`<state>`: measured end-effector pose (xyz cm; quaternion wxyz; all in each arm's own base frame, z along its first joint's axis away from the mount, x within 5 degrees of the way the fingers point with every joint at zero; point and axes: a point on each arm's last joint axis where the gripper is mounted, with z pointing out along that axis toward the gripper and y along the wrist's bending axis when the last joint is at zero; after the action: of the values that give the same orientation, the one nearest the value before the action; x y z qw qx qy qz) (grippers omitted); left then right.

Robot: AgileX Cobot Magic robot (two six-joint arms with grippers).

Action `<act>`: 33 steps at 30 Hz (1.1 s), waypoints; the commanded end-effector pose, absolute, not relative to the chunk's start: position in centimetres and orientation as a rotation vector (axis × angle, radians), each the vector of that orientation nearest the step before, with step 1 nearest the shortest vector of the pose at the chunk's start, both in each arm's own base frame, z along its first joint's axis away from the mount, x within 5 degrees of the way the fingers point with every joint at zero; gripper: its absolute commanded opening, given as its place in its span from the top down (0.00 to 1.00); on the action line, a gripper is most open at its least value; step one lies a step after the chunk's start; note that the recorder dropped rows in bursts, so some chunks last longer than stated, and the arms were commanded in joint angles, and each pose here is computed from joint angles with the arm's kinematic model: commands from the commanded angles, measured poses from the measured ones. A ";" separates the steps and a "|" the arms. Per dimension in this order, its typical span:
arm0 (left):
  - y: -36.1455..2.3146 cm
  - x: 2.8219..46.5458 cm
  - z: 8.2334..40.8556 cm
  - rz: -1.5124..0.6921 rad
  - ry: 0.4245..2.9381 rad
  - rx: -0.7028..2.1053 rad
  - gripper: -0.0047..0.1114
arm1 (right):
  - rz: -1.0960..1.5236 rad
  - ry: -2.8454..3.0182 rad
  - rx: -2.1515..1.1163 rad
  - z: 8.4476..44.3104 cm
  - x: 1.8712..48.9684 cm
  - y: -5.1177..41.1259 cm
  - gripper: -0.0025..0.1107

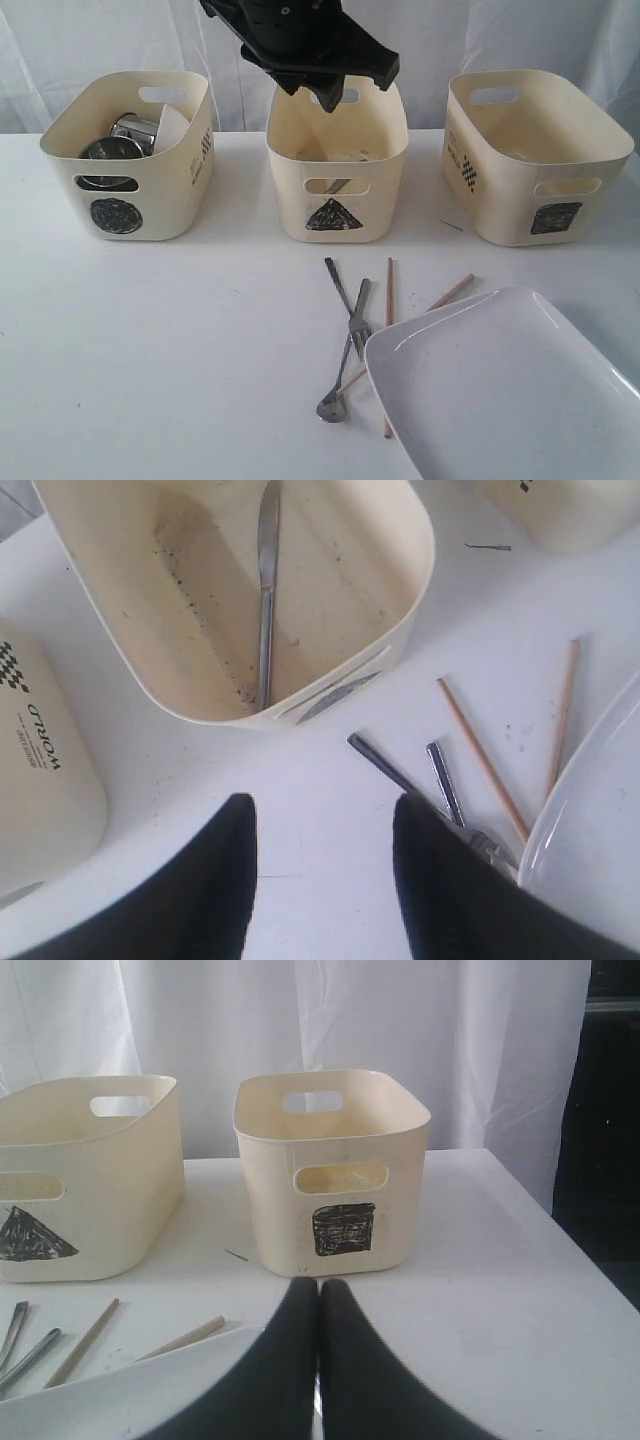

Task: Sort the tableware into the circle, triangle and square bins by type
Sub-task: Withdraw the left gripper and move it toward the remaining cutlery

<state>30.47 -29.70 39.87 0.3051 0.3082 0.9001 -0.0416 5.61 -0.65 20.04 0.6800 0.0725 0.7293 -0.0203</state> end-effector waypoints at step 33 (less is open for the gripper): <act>-29.1 29.6 38.8 -0.109 2.286 0.594 0.55 | -0.053 1.631 0.154 19.9 5.6 -0.6 0.98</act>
<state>29.90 -29.49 37.74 0.3348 0.2808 0.8990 -0.0304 5.61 -0.65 20.04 0.6800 0.0725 0.7293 -0.0203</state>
